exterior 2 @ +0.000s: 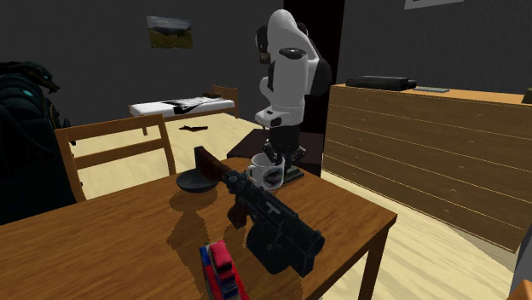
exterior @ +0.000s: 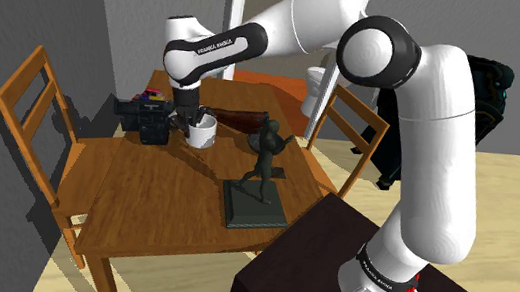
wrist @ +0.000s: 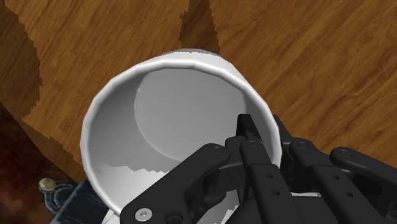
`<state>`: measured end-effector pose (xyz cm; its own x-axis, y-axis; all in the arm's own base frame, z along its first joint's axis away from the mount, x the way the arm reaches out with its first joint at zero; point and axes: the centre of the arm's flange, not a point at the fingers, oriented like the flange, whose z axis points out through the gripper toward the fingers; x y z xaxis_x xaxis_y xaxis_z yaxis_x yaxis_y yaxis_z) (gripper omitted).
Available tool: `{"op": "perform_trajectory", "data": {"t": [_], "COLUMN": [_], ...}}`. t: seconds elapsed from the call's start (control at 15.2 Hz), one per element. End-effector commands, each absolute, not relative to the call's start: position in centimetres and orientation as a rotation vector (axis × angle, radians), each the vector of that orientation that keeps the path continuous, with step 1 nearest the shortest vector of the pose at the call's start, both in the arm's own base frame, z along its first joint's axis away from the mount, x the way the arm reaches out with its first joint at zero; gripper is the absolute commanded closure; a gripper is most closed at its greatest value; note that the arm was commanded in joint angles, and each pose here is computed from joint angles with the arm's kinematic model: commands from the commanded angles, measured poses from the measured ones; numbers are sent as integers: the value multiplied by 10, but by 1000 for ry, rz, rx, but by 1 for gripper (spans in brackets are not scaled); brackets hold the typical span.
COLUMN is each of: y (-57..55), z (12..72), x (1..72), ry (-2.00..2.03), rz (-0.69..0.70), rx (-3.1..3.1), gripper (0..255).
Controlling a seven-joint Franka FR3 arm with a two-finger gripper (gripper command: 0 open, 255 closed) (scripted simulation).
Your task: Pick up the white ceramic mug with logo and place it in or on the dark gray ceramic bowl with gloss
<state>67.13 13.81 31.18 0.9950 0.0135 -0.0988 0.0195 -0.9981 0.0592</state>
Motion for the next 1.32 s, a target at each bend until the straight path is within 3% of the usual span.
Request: {"op": "perform_trajectory", "data": {"t": [0.0, 1.25], "y": [138, -107], "z": [323, 332], "x": [672, 622], "ry": [26, 26], "rz": [-152, -152], "rx": [3078, 3078], "gripper": [255, 255]}}
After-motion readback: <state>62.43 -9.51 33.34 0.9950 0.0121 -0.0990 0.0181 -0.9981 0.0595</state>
